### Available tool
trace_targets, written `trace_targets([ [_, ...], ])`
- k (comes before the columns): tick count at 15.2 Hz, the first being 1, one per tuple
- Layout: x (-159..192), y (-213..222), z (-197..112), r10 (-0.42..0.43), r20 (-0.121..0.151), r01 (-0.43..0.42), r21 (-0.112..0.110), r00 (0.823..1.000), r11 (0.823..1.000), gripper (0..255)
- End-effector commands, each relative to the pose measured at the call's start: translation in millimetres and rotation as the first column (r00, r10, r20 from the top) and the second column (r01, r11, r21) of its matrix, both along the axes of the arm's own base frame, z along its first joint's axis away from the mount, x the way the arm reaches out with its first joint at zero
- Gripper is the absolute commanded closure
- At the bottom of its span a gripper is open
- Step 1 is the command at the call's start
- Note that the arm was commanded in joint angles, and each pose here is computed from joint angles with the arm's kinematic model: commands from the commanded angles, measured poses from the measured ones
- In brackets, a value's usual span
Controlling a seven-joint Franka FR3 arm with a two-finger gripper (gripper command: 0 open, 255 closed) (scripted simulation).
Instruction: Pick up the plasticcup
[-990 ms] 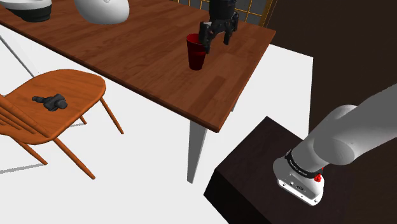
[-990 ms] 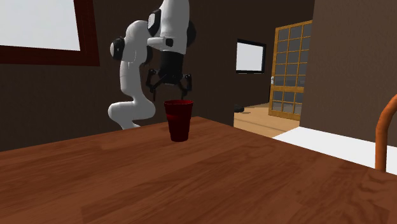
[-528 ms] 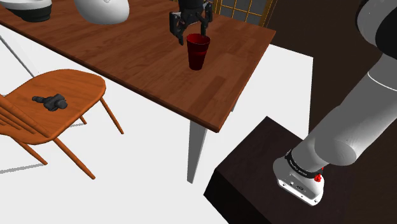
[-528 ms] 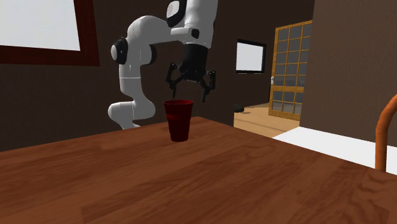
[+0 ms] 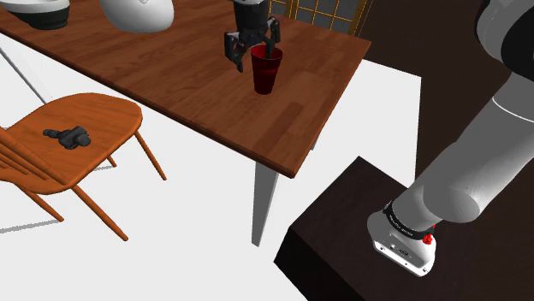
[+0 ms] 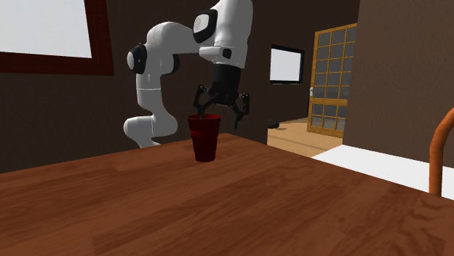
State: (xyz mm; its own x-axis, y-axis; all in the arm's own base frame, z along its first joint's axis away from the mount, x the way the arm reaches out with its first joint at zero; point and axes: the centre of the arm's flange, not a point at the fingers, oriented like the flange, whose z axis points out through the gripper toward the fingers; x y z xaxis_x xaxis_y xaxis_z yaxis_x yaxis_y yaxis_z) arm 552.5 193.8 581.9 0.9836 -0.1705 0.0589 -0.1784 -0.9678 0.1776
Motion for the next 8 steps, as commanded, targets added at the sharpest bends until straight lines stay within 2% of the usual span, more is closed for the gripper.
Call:
trace_targets([
  [1, 0.0, -0.3, -4.5, 0.000, 0.000, 0.000, 0.000, 1.000, 1.000, 0],
  [2, 0.0, -0.6, -4.7, 0.000, 0.000, 0.000, 0.000, 1.000, 1.000, 255],
  [8, 0.1, -1.1, -4.7, 0.000, 0.000, 0.000, 0.000, 1.000, 1.000, 255],
])
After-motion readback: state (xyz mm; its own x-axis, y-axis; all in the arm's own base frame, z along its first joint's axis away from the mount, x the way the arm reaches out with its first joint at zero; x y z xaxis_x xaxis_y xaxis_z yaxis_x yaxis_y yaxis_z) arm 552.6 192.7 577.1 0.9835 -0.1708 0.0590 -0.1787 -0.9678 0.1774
